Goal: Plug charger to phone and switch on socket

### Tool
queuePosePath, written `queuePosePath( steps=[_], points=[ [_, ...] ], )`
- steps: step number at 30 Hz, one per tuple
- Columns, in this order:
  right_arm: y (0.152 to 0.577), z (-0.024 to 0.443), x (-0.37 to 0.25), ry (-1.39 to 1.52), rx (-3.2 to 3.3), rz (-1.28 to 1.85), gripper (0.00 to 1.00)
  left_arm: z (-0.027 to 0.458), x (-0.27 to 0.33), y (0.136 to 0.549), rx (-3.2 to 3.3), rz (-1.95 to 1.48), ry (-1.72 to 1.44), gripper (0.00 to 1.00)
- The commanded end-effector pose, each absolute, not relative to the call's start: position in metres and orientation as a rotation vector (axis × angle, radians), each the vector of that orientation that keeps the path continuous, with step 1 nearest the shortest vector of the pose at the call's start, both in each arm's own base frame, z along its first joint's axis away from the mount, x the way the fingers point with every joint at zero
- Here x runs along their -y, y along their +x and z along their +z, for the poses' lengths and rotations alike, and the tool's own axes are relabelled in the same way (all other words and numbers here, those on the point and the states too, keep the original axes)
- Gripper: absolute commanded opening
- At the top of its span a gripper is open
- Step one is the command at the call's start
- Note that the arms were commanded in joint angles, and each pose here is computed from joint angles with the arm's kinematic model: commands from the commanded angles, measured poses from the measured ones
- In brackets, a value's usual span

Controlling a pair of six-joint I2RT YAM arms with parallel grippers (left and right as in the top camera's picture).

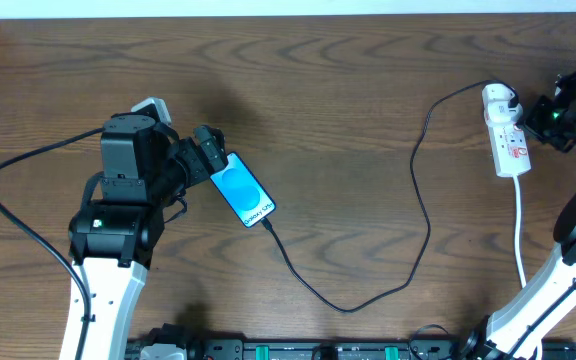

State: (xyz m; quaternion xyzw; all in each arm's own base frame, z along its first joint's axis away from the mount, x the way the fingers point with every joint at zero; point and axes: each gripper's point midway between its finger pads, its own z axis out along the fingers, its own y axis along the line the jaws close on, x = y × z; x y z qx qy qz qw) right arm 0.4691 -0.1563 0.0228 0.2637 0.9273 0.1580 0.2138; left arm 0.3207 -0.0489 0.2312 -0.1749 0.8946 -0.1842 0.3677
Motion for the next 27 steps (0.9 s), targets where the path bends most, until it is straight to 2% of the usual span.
queuePosePath(
  steps=[1,14,27],
  points=[
    [0.453,-0.004,0.085,0.679,-2.689,0.697,0.01,0.242,0.047,0.323,-2.272,-0.464,-0.432,0.96],
    [0.456,-0.005,0.062,0.620,-2.725,0.695,0.01,0.242,0.047,0.323,-2.272,-0.464,-0.433,0.97],
    [0.452,-0.007,0.047,0.712,-2.752,0.724,0.01,0.242,0.047,0.323,-2.272,-0.464,-0.433,0.97]
  ],
)
